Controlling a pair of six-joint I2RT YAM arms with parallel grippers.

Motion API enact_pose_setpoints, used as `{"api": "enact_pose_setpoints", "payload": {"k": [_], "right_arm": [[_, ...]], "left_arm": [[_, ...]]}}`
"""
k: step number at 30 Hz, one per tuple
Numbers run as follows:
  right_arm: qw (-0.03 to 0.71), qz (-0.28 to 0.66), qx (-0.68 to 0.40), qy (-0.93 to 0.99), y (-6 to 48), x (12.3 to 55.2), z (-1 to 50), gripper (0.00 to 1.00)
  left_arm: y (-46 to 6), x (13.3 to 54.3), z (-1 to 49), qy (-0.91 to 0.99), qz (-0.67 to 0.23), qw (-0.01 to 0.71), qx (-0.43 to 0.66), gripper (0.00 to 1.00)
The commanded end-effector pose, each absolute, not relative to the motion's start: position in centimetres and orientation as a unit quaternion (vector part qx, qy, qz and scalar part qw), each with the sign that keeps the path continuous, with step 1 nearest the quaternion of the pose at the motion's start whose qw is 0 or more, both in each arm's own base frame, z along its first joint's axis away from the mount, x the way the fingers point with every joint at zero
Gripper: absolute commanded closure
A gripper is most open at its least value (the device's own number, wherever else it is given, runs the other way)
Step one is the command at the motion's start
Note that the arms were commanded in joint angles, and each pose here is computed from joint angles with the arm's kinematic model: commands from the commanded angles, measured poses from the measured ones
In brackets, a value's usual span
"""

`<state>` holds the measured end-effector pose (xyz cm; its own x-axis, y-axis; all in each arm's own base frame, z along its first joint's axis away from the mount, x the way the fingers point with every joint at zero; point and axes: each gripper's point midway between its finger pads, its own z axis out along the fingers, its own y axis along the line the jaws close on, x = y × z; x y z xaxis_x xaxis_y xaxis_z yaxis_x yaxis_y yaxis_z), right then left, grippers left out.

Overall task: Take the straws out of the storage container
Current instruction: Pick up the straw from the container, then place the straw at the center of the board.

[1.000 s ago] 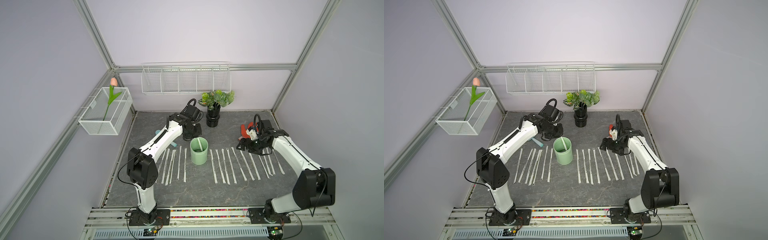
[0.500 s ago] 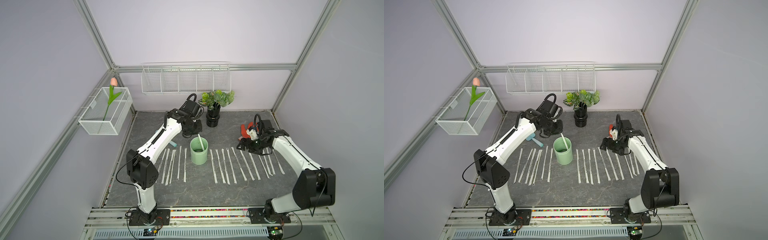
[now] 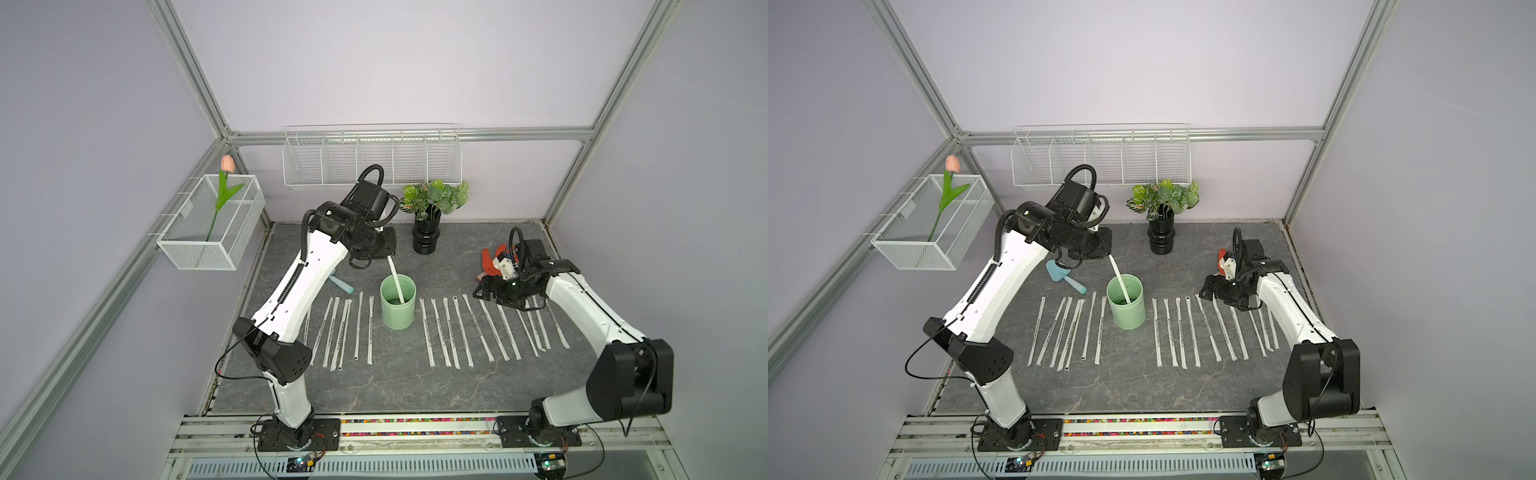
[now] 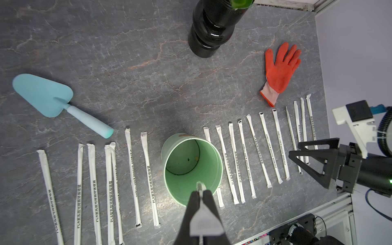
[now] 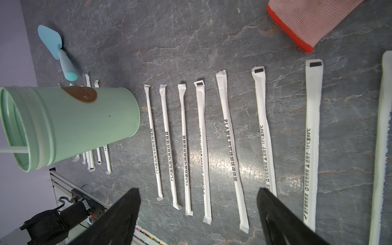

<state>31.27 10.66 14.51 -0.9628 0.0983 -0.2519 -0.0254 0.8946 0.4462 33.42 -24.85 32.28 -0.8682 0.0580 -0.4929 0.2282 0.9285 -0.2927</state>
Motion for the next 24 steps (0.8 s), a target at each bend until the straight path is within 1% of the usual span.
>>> {"api": "enact_pose_setpoints", "payload": {"k": [1,10,18,24], "right_arm": [[0.148,0.244,0.018,0.958,10.9,31.2,15.5,0.11],[0.155,0.241,0.013,0.958,10.7,30.7,16.3,0.11],[0.159,0.24,0.008,0.958,10.7,30.5,16.9,0.11],[0.157,0.239,0.008,0.958,10.7,30.4,17.0,0.11]], "left_arm": [[-23.0,32.0,34.4,0.947,-0.155,0.269,0.082,0.94],[-19.1,30.9,39.4,0.932,-0.125,0.333,0.067,0.94],[-13.5,30.8,40.9,0.932,-0.068,0.356,0.018,0.95],[-11.0,31.2,41.0,0.932,-0.035,0.362,-0.002,0.95]]}}
